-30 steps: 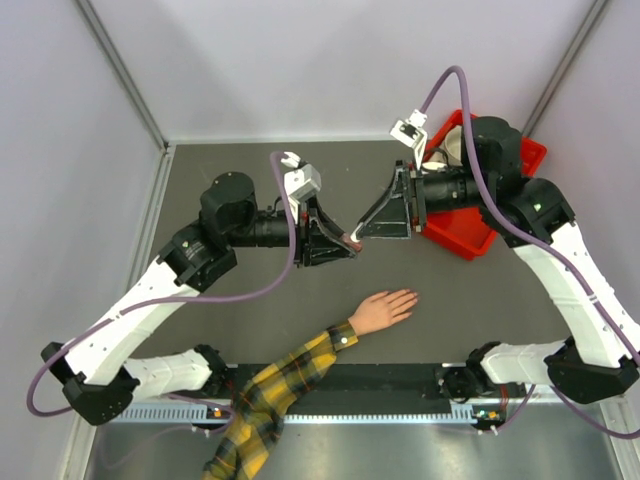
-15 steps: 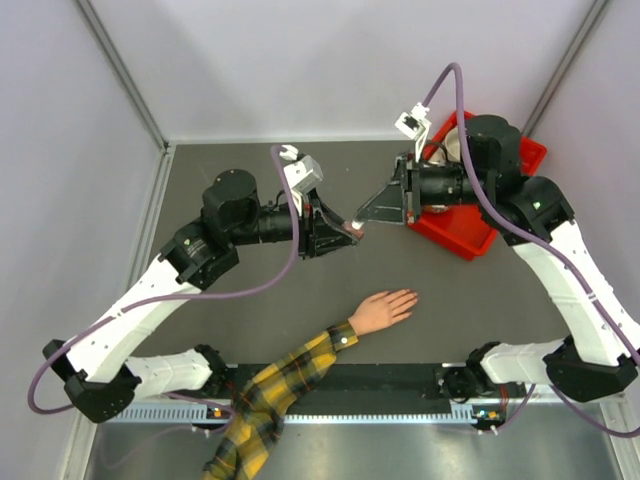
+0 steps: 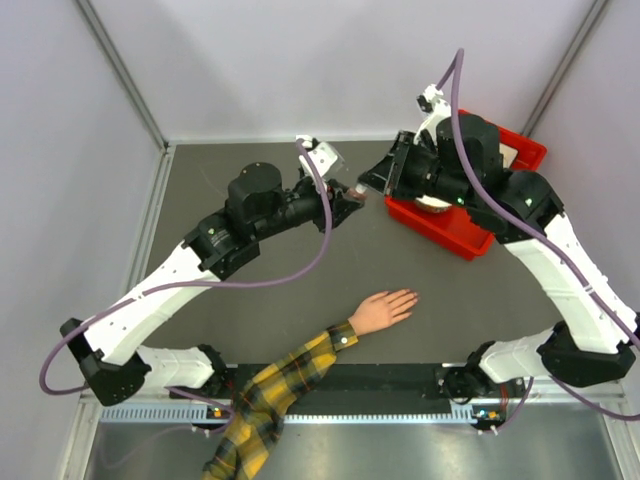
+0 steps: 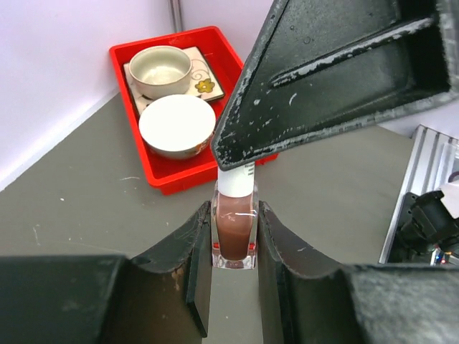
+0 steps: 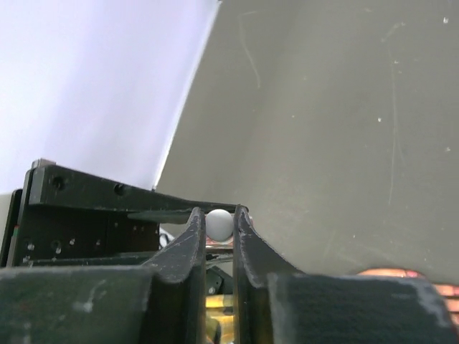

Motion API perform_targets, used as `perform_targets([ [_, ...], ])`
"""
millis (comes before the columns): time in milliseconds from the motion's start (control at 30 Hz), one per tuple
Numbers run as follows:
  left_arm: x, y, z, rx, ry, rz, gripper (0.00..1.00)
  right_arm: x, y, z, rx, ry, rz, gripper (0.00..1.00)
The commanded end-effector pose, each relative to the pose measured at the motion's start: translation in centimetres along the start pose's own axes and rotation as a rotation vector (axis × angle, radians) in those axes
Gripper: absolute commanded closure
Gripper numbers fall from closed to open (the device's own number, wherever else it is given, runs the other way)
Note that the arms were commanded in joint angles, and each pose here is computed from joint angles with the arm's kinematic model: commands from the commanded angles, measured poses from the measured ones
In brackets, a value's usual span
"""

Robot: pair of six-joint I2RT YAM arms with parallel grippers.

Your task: Paint the nails

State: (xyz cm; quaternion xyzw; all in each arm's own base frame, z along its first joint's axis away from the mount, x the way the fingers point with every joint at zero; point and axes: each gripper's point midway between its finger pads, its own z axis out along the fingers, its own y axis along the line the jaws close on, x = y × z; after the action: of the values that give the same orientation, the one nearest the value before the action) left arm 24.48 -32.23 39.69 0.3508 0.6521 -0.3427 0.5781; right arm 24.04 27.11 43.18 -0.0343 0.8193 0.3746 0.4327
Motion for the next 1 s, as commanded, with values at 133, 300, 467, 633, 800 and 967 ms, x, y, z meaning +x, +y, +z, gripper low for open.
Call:
perform_targets([
  [133,-2.7,-2.2,-2.0,0.174,-0.072,-0.102,1.0,0.5,4.1,-5.2,-0.383,0.086,-0.16,0.4],
  [300,-3.2,-5.8,-5.1,0.405,-0.054,-0.221,1.0,3.7,4.5,-7.7,-0.626,0.212,-0.348,0.3],
  [467,-3.2,-8.6,-7.1,0.603,-0.011,-0.314,1.0,6.0,4.1,-7.5,-0.699,0.32,-0.373,0.45],
  [633,-2.7,-9.4,-7.3,0.667,0.019,-0.351,1.0,5.5,5.2,-7.4,-0.762,0.278,-0.338,0.47],
  [800,-3.0,-9.6,-7.3,0.687,0.012,-0.363,1.0,5.4,5.6,-7.4,-0.789,0.289,-0.318,0.47],
  [967,-2.4,-9.7,-7.1,0.707,0.042,-0.375,1.0,5.1,5.7,-7.2,-0.782,0.272,-0.321,0.52],
])
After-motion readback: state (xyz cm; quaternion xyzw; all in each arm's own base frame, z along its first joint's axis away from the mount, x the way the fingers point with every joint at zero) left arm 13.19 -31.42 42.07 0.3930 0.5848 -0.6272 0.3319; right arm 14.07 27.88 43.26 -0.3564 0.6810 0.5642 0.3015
